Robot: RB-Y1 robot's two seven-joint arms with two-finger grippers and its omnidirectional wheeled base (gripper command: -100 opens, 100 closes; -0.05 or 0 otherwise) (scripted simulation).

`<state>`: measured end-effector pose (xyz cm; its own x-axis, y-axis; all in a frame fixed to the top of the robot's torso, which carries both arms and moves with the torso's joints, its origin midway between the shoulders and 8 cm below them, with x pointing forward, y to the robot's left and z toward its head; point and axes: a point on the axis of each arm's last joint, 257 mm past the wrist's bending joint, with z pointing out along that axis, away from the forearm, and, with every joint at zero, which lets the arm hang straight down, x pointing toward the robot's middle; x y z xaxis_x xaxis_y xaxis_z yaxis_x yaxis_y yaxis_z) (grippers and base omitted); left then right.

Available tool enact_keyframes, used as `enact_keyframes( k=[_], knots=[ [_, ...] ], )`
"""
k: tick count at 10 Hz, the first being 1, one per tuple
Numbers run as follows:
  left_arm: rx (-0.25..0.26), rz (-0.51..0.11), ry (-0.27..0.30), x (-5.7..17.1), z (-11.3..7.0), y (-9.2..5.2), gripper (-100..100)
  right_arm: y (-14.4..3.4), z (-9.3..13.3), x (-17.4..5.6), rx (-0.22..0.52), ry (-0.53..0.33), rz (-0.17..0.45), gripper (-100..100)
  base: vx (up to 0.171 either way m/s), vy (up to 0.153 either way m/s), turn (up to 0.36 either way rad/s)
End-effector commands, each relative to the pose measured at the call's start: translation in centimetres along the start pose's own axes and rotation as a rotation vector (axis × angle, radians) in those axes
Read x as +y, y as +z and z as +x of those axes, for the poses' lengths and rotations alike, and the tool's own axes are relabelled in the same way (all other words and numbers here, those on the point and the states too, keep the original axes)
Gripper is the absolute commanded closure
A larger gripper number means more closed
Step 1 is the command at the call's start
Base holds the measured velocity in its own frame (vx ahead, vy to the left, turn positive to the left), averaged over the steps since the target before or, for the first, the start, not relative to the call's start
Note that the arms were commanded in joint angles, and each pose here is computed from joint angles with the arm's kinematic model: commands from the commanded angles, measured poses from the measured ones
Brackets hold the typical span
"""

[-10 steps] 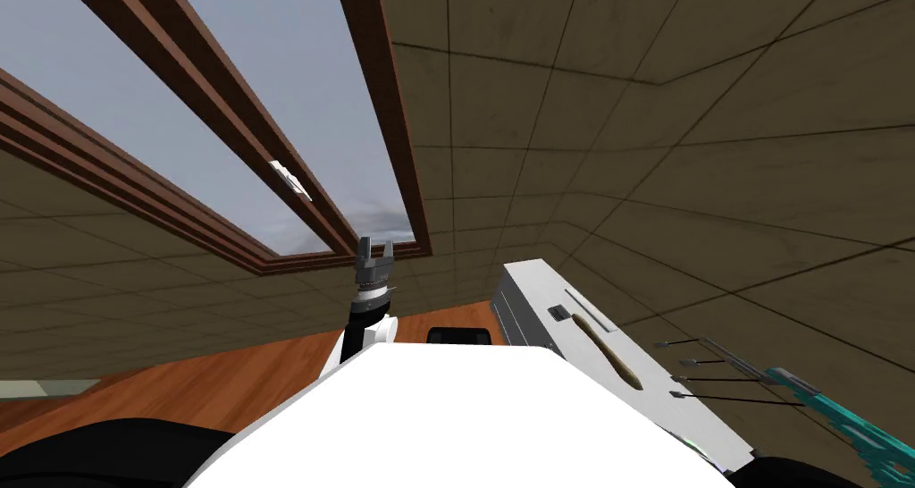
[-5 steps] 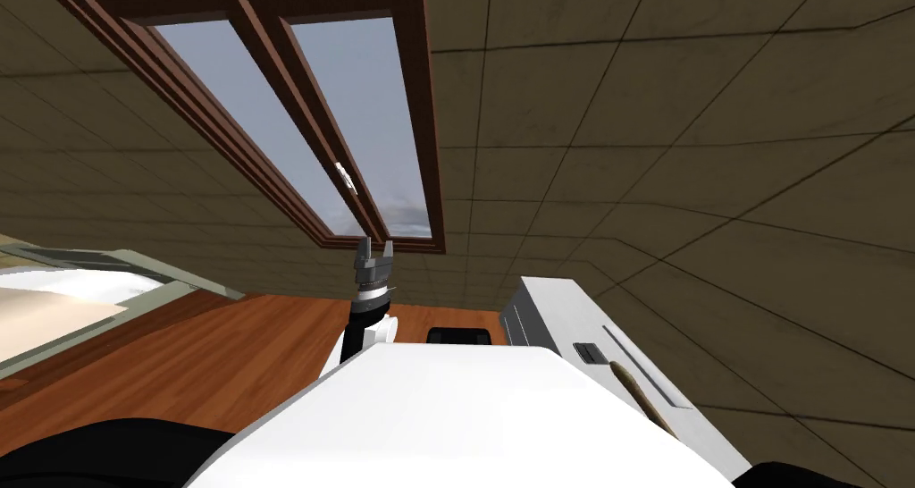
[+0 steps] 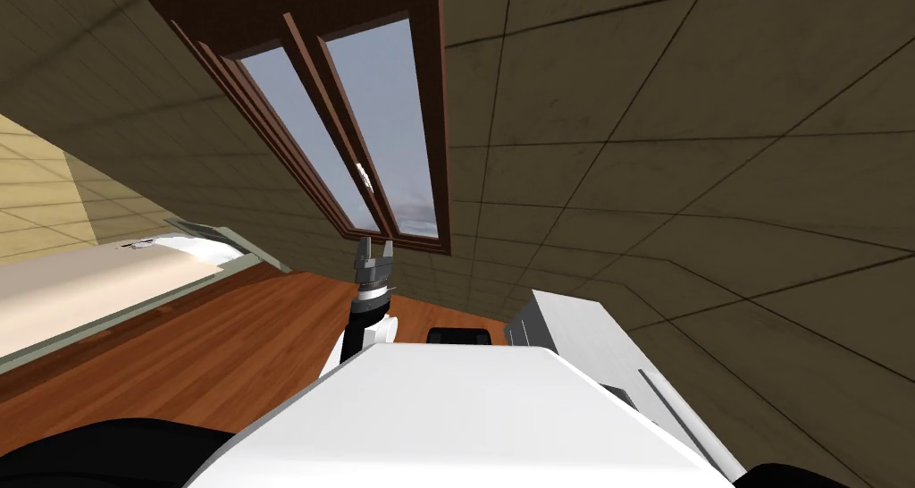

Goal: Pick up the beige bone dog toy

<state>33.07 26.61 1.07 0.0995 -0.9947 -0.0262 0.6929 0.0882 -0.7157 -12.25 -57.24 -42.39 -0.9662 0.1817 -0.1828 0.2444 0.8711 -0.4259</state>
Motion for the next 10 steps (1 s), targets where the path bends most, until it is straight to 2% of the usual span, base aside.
enact_keyframes(
  k=[1, 3, 4, 5, 6, 7, 10],
  knots=[
    [0.0, 0.0, 0.0, 0.0, 0.0, 0.0, 0, 0.0, 1.3, 0.3, 0.032, -0.024, -0.001, -100, 0.055, -0.071, 0.245],
    [0.0, 0.0, 0.0, 0.0, 0.0, 0.0, 0, -0.1, 2.9, 1.1, 0.067, -0.044, -0.014, -100, 0.035, -0.07, 0.177],
    [0.0, 0.0, 0.0, 0.0, 0.0, 0.0, 0, -0.1, 3.2, 1.6, 0.075, -0.046, -0.024, -100, 0.042, -0.067, 0.135],
    [0.0, 0.0, 0.0, 0.0, 0.0, 0.0, 0, 0.0, 3.0, 1.2, 0.068, -0.043, -0.018, -100, 0.018, -0.027, 0.024],
    [0.0, 0.0, 0.0, 0.0, 0.0, 0.0, 0, 0.0, 3.0, 1.3, 0.069, -0.044, -0.019, 0, 0.003, -0.006, -0.002],
    [0.0, 0.0, 0.0, 0.0, 0.0, 0.0, 0, 0.6, 3.1, 1.4, 0.066, -0.037, -0.017, -100, -0.016, -0.005, 0.046],
    [0.0, 0.0, 0.0, 0.0, 0.0, 0.0, 0, 1.7, 3.3, 1.6, 0.064, -0.025, -0.015, -100, -0.028, -0.009, 0.044]
  ],
)
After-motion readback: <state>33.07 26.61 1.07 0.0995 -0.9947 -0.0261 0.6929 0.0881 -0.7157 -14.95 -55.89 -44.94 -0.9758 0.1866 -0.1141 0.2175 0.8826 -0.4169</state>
